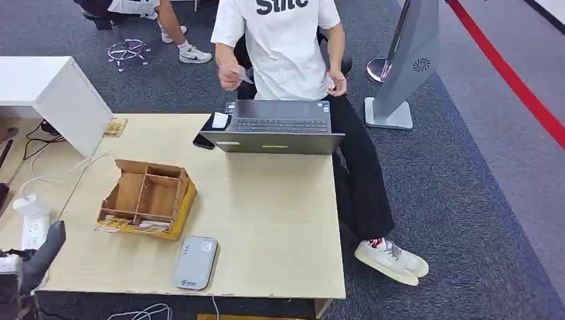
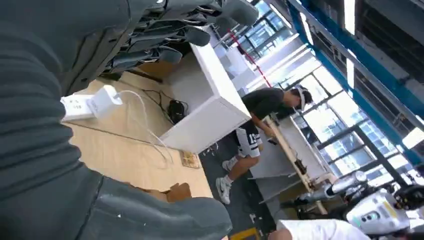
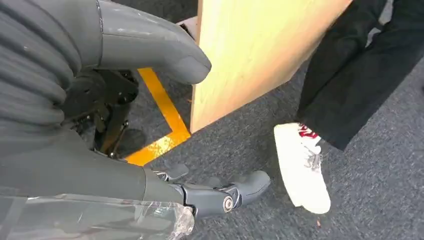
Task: Pass the card to the sensor for recognition and then transmit it.
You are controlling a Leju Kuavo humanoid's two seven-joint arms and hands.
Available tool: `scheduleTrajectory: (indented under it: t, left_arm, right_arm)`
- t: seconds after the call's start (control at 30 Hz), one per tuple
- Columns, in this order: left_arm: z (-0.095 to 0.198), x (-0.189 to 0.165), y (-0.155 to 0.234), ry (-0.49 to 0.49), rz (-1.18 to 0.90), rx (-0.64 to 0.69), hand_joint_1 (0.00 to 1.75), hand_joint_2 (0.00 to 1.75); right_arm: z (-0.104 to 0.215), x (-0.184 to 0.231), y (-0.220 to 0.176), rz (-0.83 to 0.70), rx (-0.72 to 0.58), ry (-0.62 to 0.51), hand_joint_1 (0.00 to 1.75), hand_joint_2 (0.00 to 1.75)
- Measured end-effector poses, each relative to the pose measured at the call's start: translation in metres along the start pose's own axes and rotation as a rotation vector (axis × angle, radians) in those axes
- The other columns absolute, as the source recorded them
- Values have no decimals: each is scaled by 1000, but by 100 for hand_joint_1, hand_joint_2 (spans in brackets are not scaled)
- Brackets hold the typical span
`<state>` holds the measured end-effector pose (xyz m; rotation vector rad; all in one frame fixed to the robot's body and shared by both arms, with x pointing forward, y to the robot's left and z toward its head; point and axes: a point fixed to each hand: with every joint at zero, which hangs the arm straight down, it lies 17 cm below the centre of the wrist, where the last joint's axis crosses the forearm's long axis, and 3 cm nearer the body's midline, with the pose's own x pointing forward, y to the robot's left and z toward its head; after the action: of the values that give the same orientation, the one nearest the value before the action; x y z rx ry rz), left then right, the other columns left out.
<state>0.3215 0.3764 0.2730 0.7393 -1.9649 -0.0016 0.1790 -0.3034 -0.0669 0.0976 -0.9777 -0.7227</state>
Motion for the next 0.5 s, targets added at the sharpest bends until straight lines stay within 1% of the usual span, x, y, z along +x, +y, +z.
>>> scheduleTrajectory:
  t: [0.3,0.5]
  left_arm:
    - [-38,7,-51,-98,-176,-170,0,175]
    - [-61,8,-81,-160,-329,-269,0,175]
  right_arm:
    - [-9,2,0,48,20,-7,0,175]
    - [-16,1,-1,80,30,-7,0,175]
